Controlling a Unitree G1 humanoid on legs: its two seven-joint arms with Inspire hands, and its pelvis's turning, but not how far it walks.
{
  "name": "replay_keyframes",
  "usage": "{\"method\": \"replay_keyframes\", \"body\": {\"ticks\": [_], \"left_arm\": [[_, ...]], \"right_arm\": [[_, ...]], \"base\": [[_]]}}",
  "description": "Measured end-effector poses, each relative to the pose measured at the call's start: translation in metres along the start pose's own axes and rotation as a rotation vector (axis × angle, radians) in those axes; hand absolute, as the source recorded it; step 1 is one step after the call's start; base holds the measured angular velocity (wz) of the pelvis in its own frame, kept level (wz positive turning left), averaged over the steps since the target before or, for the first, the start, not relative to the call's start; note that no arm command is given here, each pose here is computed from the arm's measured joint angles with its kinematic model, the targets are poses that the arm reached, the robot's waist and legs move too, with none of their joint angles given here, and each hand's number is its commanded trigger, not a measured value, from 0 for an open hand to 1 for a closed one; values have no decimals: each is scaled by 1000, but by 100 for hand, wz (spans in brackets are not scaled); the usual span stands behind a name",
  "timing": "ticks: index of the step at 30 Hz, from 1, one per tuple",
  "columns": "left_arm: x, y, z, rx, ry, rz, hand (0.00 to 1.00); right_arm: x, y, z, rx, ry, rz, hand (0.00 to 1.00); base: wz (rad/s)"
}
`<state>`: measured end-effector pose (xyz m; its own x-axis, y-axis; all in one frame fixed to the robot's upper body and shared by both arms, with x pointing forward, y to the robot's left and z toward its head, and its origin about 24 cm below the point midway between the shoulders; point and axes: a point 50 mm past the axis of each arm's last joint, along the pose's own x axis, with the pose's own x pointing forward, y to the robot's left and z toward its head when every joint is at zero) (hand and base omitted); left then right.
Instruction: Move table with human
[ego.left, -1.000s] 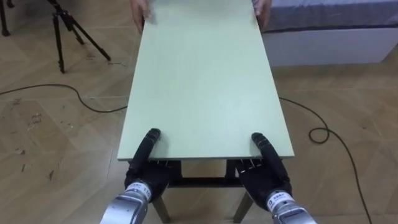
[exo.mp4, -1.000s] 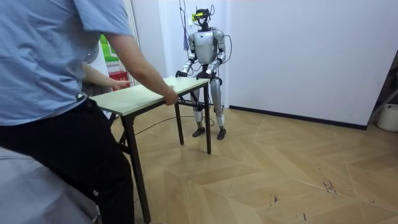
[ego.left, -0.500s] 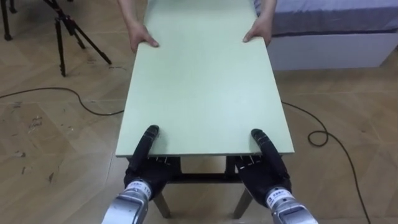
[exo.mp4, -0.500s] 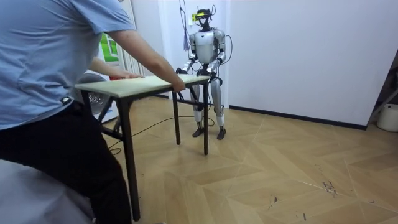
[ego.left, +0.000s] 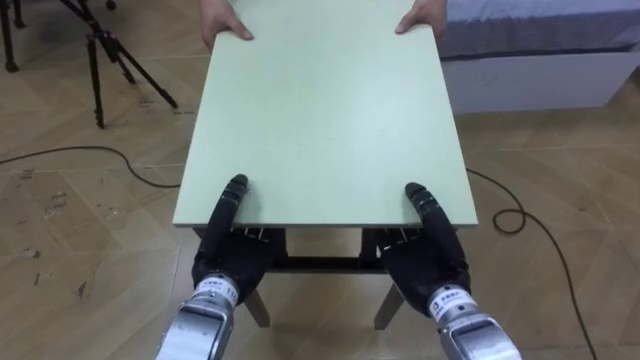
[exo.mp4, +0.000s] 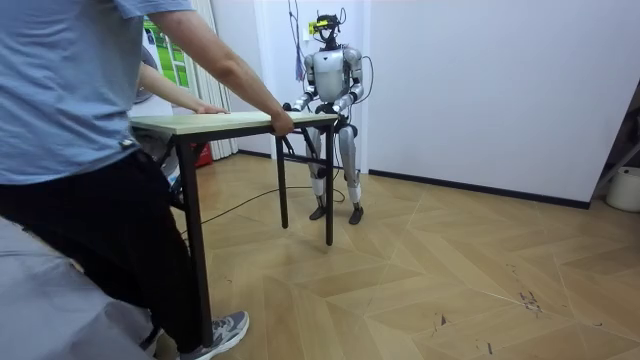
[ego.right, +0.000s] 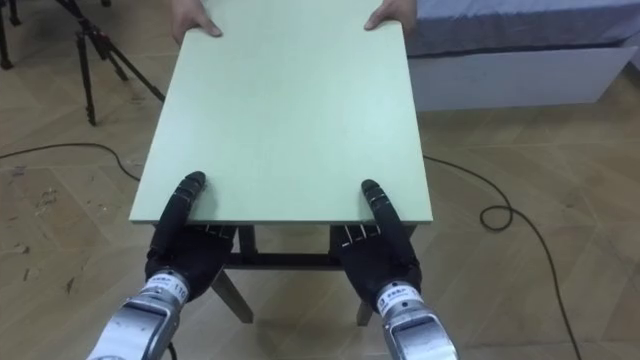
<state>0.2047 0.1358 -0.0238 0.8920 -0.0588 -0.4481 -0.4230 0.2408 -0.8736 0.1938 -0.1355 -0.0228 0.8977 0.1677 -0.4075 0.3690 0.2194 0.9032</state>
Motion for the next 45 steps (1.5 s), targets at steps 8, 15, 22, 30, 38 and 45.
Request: {"method": "replay_keyframes", "body": {"ticks": [8,15,22,30,38,45], "left_arm": [[-13,12,-3,-20,8,4,100],[-27,10,-10,-30,14,-22,100],[-28,9,-14,-29,-7,-26,100],[-36,13,-17,-12,-4,-32,100],[-38,16,-11,24,-17,-48,100],[-44,24,-18,-21,0,-16,100]], "right_arm": [[-13,-6,-2,-16,-1,5,100],[-30,-11,-5,-7,-28,33,100],[-33,-12,-8,-9,-44,59,100],[-40,-19,-13,2,-59,65,100],[-43,-25,-21,37,-48,62,100],[-45,-31,-19,15,-48,57,100]], "base": [[0],[3],[0],[0],[-1],[-17]]}}
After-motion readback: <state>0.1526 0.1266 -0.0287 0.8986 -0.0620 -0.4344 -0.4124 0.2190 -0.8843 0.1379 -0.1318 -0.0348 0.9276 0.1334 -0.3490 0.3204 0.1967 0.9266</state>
